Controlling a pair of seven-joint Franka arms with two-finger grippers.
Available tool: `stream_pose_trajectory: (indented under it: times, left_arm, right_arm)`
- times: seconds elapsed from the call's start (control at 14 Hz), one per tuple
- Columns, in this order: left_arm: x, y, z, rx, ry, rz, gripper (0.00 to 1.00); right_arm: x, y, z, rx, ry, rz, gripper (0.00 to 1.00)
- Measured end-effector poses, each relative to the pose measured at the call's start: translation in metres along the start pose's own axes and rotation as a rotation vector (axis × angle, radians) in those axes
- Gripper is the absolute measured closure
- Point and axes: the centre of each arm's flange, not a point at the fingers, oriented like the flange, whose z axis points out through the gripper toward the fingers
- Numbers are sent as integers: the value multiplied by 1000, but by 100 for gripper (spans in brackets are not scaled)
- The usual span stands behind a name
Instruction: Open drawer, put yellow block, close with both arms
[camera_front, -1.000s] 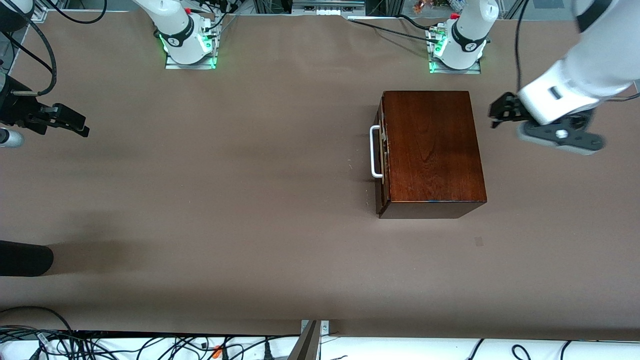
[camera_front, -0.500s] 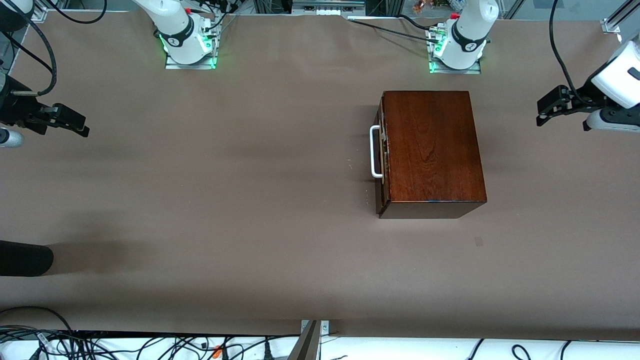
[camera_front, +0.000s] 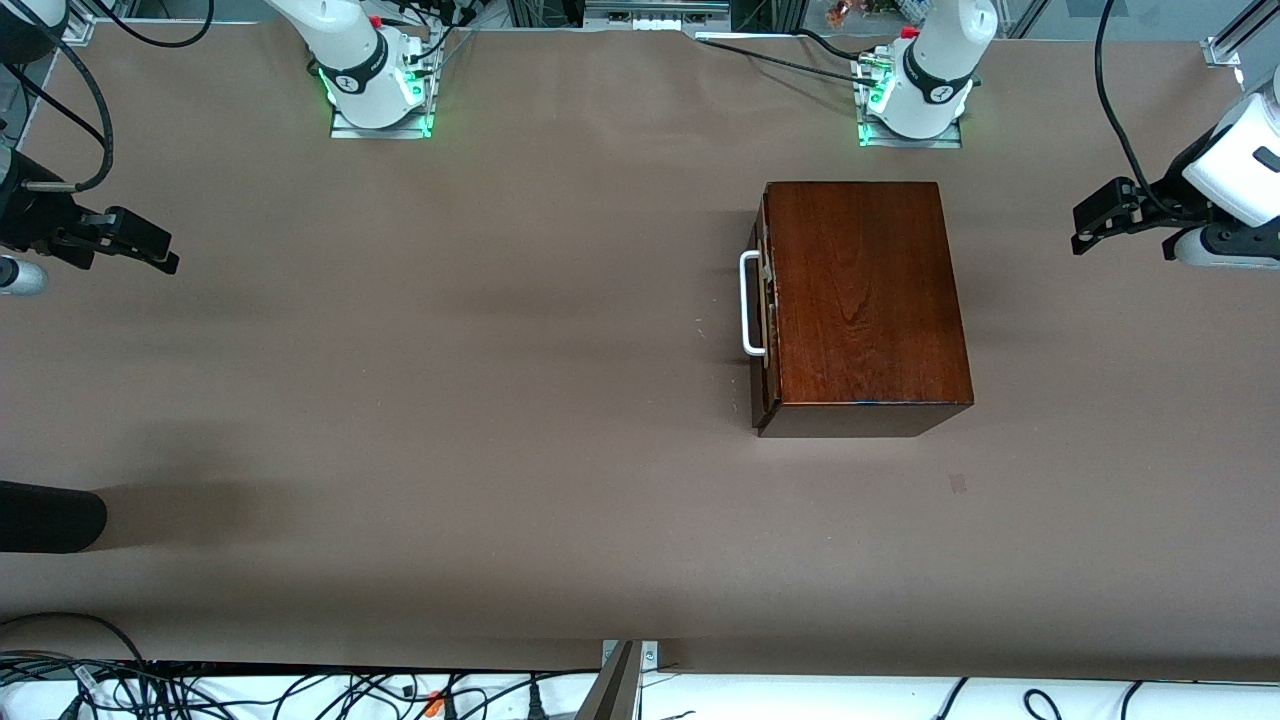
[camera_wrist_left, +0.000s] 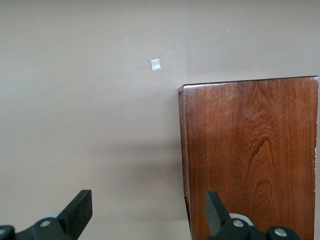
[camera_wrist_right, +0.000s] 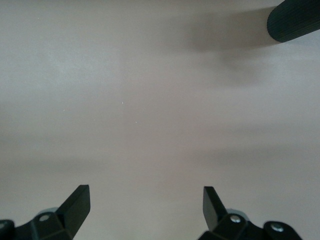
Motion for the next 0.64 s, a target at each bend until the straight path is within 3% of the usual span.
stream_pose_trajectory:
  times: [0.64]
  left_arm:
    - [-3,-6,3,0,-28,-14,0]
  right_arm:
    - [0,0,0,0,0,0,0]
